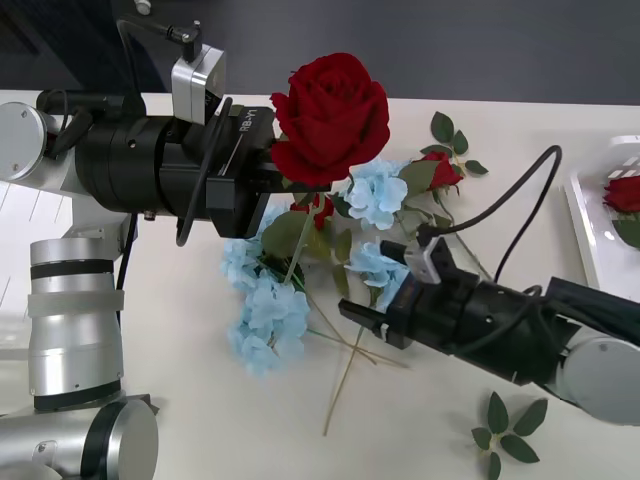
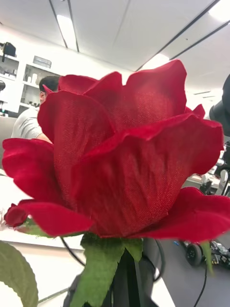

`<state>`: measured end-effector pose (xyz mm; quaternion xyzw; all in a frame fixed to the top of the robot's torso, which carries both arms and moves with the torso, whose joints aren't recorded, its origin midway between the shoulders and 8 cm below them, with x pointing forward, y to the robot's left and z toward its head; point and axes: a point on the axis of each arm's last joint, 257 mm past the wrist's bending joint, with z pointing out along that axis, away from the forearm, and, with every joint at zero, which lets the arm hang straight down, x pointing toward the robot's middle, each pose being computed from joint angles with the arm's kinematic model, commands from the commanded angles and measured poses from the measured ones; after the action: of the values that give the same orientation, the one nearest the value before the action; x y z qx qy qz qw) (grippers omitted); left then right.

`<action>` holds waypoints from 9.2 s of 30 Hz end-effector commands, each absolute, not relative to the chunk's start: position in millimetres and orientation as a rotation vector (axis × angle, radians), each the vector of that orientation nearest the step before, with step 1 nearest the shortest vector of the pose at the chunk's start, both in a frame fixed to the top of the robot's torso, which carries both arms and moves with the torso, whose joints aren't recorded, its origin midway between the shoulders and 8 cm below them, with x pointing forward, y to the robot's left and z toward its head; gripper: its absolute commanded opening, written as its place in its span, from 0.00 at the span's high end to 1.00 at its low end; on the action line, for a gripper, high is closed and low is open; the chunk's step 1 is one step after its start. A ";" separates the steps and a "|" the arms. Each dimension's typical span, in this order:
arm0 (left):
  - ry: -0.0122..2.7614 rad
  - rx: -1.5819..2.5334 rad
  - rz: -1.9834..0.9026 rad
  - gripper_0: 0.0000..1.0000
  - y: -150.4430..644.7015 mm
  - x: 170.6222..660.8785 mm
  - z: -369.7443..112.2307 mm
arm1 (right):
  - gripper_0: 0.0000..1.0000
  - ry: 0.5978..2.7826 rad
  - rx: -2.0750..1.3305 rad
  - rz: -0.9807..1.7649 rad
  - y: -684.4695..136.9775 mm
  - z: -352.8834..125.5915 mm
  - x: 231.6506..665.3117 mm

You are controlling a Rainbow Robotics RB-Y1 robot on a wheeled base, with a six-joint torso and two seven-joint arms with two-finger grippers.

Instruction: Put the red flowers into the right box and the blue flowers into the left box

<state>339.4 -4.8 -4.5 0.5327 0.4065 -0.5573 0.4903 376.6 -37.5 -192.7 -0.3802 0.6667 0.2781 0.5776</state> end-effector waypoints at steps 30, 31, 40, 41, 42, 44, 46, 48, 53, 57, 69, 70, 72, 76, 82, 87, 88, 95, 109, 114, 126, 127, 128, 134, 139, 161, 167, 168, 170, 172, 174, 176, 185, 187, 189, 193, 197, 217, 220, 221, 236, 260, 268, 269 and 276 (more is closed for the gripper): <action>0.950 1.314 -1.322 1.00 -7.7 338.2 5.5 | 0.00 1.374 -0.845 0.707 46.6 -147.7 396.6; 0.950 1.314 -1.322 1.00 -7.7 338.2 5.5 | 0.00 1.374 -0.844 0.711 47.8 -147.5 395.8; 0.950 1.314 -1.322 1.00 -7.7 338.2 5.5 | 1.00 1.380 -0.843 0.730 51.5 -148.8 392.5; 0.950 1.314 -1.322 1.00 -7.7 338.2 5.5 | 1.00 1.379 -0.844 0.730 51.7 -148.3 392.7; 0.950 1.314 -1.322 1.00 -7.7 338.2 5.5 | 1.00 1.379 -0.843 0.731 51.7 -148.3 392.7; 0.950 1.314 -1.322 1.00 -7.7 338.2 5.5 | 1.00 1.382 -0.842 0.733 51.8 -149.3 392.0; 0.950 1.314 -1.322 1.00 -7.7 338.2 5.5 | 1.00 1.382 -0.840 0.734 51.7 -148.3 392.7; 0.950 1.314 -1.322 1.00 -7.7 338.2 5.5 | 1.00 1.383 -0.840 0.734 51.2 -148.6 392.8; 0.950 1.314 -1.322 1.00 -7.7 338.2 5.5 | 1.00 1.384 -0.831 0.731 49.2 -147.8 394.7; 0.950 1.314 -1.322 0.21 -7.7 338.2 5.5 | 1.00 1.382 -0.823 0.726 47.7 -146.6 396.4; 0.950 1.314 -1.322 0.00 -7.7 338.2 5.5 | 1.00 1.382 -0.817 0.714 43.4 -145.8 398.8; 0.950 1.314 -1.322 0.00 -7.7 338.2 5.5 | 1.00 1.383 -0.816 0.714 42.2 -145.8 398.5; 0.950 1.314 -1.322 0.00 -7.7 338.2 5.5 | 1.00 1.381 -0.813 0.714 38.2 -142.6 396.5; 0.950 1.314 -1.322 0.00 -7.7 338.2 5.5 | 1.00 1.381 -0.801 0.685 14.7 -135.3 391.4; 0.950 1.314 -1.322 0.00 -7.7 338.2 5.5 | 1.00 1.407 -0.753 0.609 -51.5 -109.9 384.6; 0.950 1.314 -1.322 0.00 -7.7 338.2 5.5 | 1.00 1.451 -0.703 0.574 -99.6 -90.8 381.7; 0.950 1.314 -1.322 0.00 -7.7 338.2 5.5 | 1.00 1.459 -0.691 0.570 -108.0 -87.4 380.6; 0.985 1.167 -1.361 0.00 -2.1 350.6 4.8 | 1.00 1.546 -0.641 0.499 -193.4 -66.1 377.5; 1.520 1.133 -1.335 0.00 -26.6 373.9 -41.1 | 1.00 1.932 -0.418 0.419 -337.1 -67.0 371.8; 1.761 1.085 -1.323 0.00 -41.2 370.3 -63.5 | 1.00 2.096 -0.241 0.362 -386.8 -90.5 383.5; 2.205 0.830 -1.171 0.00 -73.8 349.4 -94.2 | 1.00 2.374 0.048 -0.029 -533.4 -160.8 383.4; 2.235 0.796 -1.156 0.00 -73.2 349.6 -97.2 | 1.00 2.394 0.061 -0.091 -550.4 -168.5 379.3; 2.251 0.778 -1.148 0.00 -72.6 349.8 -98.8 | 1.00 2.402 0.069 -0.124 -559.5 -171.5 377.5; 2.362 0.610 -1.102 0.00 -63.7 354.8 -109.6 | 1.00 2.462 0.123 -0.360 -628.4 -210.3 363.0; 2.471 0.376 -1.046 0.00 -39.6 370.9 -122.2 | 1.00 2.479 0.161 -0.354 -634.4 -230.2 369.6; 2.601 -0.388 -0.750 0.00 29.8 427.0 -199.5 | 0.25 2.484 0.047 -0.388 -595.7 -235.5 386.5; 2.575 -0.398 -0.672 0.00 20.2 435.7 -212.4 | 0.25 2.489 -0.040 -0.306 -552.3 -225.6 393.6; 2.576 -0.410 -0.657 0.00 20.7 437.7 -215.6 | 0.25 2.497 -0.057 -0.275 -540.6 -223.8 393.2; 2.576 -0.422 -0.633 0.00 22.4 439.8 -220.2 | 0.25 2.506 -0.094 -0.227 -520.7 -219.1 393.0; 2.577 -0.435 -0.595 0.00 24.9 442.4 -226.4 | 0.25 2.501 -0.140 -0.159 -491.7 -213.9 394.9; 2.575 -0.442 -0.562 0.00 28.1 444.2 -230.9 | 0.25 2.478 -0.181 -0.110 -467.2 -207.7 400.4; 2.578 -0.432 -0.527 0.00 28.9 444.7 -236.4 | 0.25 2.443 -0.219 -0.054 -439.9 -200.0 409.6; 2.561 -0.390 -0.418 0.00 31.6 456.9 -262.5 | 0.25 2.326 -0.320 0.124 -333.5 -193.3 467.2; 2.556 -0.380 -0.406 0.00 31.9 460.5 -267.6 | 0.25 2.323 -0.331 0.122 -324.6 -196.3 475.4; 2.547 -0.369 -0.408 0.00 29.2 465.1 -273.6 | 0.25 2.313 -0.345 0.116 -312.6 -198.3 488.0; 2.545 -0.360 -0.406 0.00 28.7 469.7 -282.8 | 0.25 2.302 -0.366 0.094 -297.5 -202.9 504.2; 2.539 -0.358 -0.394 0.00 32.1 473.2 -284.4 | 0.25 2.303 -0.364 0.088 -285.4 -217.9 522.3; 2.522 -0.388 -0.348 0.00 54.7 494.6 -317.1 | 0.25 2.285 -0.380 0.051 -250.1 -254.4 587.2; 2.523 -0.390 -0.349 0.00 56.4 493.7 -320.0 | 0.25 2.282 -0.395 0.044 -247.4 -259.9 594.1; 2.525 -0.387 -0.350 0.33 56.1 493.1 -320.2 | 0.25 2.283 -0.396 0.044 -246.5 -262.4 596.5; 2.412 -0.311 -0.427 1.00 52.7 486.6 -282.6 | 0.25 2.212 -0.436 0.080 -215.0 -273.5 625.1; 1.985 -0.134 -0.551 1.00 80.9 461.6 -129.9 | 1.00 2.234 -0.506 0.108 -198.9 -291.3 612.8; 1.859 -0.203 -0.568 1.00 124.8 438.6 -95.5 | 1.00 2.236 -0.517 0.101 -201.3 -292.3 612.5; 1.851 -0.218 -0.556 1.00 135.6 433.8 -93.3 | 1.00 2.235 -0.518 0.098 -202.3 -292.1 612.6; 1.836 -0.331 -0.526 1.00 196.3 414.5 -84.4 | 1.00 2.245 -0.501 0.087 -216.9 -281.5 613.7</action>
<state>421.8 176.8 -97.6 -0.1455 0.7861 -0.2402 0.5506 606.1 -213.4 -303.7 -0.1810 0.8979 0.0445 0.3989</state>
